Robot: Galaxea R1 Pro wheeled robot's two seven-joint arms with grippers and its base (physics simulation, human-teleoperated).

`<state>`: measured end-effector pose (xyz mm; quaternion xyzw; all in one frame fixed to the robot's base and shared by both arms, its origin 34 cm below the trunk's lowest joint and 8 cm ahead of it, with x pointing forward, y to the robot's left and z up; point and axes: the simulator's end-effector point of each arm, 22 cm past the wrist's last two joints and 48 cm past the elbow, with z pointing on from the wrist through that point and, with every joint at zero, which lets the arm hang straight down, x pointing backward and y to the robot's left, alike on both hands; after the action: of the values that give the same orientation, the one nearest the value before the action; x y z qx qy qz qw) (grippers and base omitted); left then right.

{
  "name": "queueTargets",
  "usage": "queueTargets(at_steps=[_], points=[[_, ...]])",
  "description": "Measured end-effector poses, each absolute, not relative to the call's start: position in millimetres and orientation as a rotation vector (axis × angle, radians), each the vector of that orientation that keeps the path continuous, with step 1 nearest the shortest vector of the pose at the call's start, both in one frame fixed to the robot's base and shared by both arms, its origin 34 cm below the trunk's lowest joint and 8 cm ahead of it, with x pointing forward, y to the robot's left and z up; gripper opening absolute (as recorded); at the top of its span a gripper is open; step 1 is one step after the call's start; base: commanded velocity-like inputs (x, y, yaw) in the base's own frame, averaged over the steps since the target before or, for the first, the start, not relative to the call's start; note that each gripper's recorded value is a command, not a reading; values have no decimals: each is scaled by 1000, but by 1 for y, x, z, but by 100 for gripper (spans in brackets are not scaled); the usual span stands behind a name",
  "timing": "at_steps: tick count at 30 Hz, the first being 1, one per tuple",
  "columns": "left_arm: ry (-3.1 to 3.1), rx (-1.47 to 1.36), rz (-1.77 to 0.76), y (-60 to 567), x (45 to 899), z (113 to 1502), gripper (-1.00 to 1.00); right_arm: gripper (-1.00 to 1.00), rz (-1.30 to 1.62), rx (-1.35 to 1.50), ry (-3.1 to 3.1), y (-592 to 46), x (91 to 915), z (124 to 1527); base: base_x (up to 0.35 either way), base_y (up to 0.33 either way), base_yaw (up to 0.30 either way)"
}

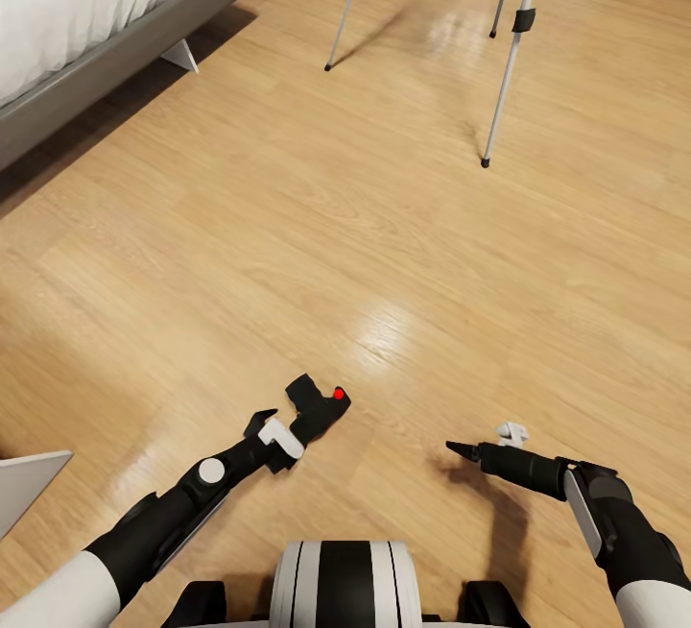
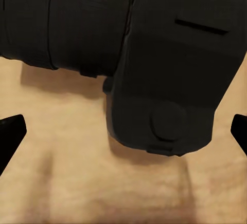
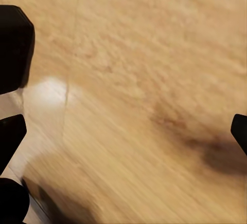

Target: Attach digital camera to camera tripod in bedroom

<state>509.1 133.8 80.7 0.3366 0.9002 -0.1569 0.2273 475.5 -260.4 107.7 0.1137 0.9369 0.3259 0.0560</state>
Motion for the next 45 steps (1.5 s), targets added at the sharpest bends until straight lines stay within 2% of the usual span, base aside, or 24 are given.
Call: queueTargets(at_steps=[16,45], points=[[2480,933,-438,133,507,80,100,100,929,305,2895,-270,468,102,0,0,-108],[2483,935,-436,134,506,80,100,100,927,303,2894,-269,468,101,0,0,-6]])
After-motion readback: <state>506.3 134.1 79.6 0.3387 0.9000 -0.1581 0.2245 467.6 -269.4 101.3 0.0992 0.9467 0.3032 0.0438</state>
